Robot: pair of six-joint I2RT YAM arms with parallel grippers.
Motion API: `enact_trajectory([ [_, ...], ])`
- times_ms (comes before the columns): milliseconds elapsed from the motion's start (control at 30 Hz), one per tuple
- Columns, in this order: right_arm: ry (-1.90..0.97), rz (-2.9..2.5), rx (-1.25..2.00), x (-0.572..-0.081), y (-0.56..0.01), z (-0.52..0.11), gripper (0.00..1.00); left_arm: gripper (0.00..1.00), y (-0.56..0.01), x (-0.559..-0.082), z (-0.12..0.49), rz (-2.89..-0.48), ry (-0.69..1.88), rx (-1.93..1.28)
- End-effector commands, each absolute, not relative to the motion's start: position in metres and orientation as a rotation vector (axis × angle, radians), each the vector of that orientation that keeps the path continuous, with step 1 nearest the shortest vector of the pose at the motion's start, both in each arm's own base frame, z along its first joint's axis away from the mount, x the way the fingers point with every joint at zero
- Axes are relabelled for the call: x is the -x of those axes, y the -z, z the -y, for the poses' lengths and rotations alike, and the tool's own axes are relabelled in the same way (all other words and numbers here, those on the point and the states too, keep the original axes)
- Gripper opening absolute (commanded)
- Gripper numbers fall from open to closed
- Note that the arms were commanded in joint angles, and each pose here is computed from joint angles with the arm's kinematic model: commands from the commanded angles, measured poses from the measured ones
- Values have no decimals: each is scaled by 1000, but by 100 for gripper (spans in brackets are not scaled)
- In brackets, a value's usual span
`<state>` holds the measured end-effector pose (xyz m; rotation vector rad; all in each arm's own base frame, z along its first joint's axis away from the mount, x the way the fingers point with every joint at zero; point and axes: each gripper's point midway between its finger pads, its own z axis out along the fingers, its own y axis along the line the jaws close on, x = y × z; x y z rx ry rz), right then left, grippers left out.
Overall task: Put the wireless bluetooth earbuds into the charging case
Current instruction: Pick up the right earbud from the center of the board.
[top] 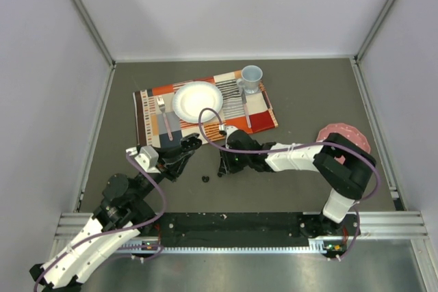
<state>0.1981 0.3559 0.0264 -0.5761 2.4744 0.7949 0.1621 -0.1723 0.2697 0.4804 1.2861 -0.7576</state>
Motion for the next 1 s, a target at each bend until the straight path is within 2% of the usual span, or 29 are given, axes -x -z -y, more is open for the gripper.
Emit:
enact_trajectory([
  [0, -806, -2461, 597, -201, -25, -359, 26, 0, -289, -161, 168, -1235, 756, -457],
  [267, -743, -2509, 583, -193, -7, -341, 26, 0, -287, -161, 169, -1239, 763, -454],
  [733, -699, -2512, 592, -186, -4, -332, 36, 0, -285, -162, 171, -1243, 771, -453],
  [967, -664, -2525, 595, -185, 3, -326, 34, 0, -285, -162, 172, -1246, 775, -455],
])
